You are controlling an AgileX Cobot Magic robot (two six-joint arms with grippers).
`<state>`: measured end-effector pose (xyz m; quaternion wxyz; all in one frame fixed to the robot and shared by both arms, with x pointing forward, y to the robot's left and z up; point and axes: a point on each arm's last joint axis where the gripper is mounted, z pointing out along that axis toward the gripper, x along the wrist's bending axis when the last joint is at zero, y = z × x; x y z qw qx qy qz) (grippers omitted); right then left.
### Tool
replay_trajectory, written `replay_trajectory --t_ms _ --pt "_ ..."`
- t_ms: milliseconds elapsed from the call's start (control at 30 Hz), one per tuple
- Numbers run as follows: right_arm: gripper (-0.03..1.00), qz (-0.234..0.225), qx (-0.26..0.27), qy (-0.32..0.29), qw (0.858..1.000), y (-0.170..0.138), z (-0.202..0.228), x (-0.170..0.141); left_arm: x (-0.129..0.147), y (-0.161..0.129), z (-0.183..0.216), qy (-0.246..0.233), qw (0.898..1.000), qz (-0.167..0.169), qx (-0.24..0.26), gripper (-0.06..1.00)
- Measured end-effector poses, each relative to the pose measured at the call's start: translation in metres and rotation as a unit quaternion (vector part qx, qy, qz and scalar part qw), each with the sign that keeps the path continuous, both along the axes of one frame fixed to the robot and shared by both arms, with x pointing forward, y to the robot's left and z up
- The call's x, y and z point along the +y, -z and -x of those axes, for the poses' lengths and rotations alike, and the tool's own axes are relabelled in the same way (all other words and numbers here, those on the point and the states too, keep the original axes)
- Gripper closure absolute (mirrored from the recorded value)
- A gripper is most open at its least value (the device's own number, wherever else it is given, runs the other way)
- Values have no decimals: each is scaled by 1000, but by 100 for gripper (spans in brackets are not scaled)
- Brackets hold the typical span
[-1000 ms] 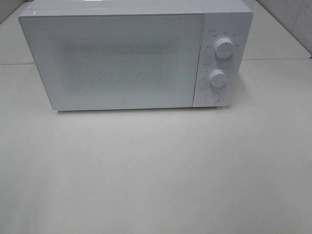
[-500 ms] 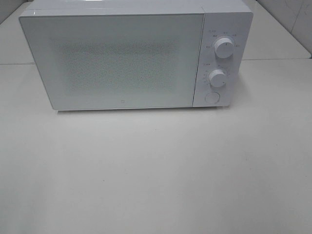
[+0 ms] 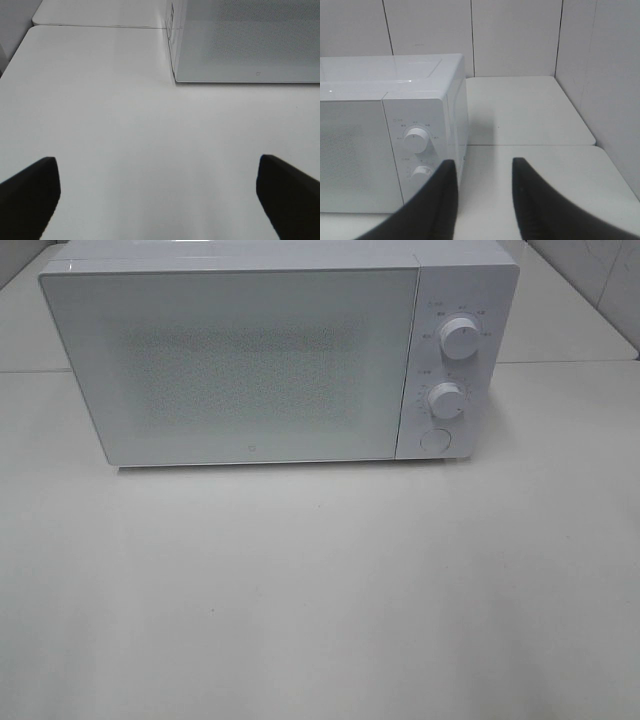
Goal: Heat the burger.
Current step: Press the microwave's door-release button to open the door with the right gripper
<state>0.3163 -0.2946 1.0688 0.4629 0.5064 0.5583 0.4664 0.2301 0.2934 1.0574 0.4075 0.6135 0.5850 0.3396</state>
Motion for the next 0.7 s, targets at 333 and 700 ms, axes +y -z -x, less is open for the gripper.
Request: replay_trajectory --t_ms 333,700 --pt "94 16 -67 -6 998 21 -35 3 0 0 0 0 1000 0 0 -4" --pt "94 18 -47 -9 999 48 -79 6 0 0 0 0 1000 0 0 -4"
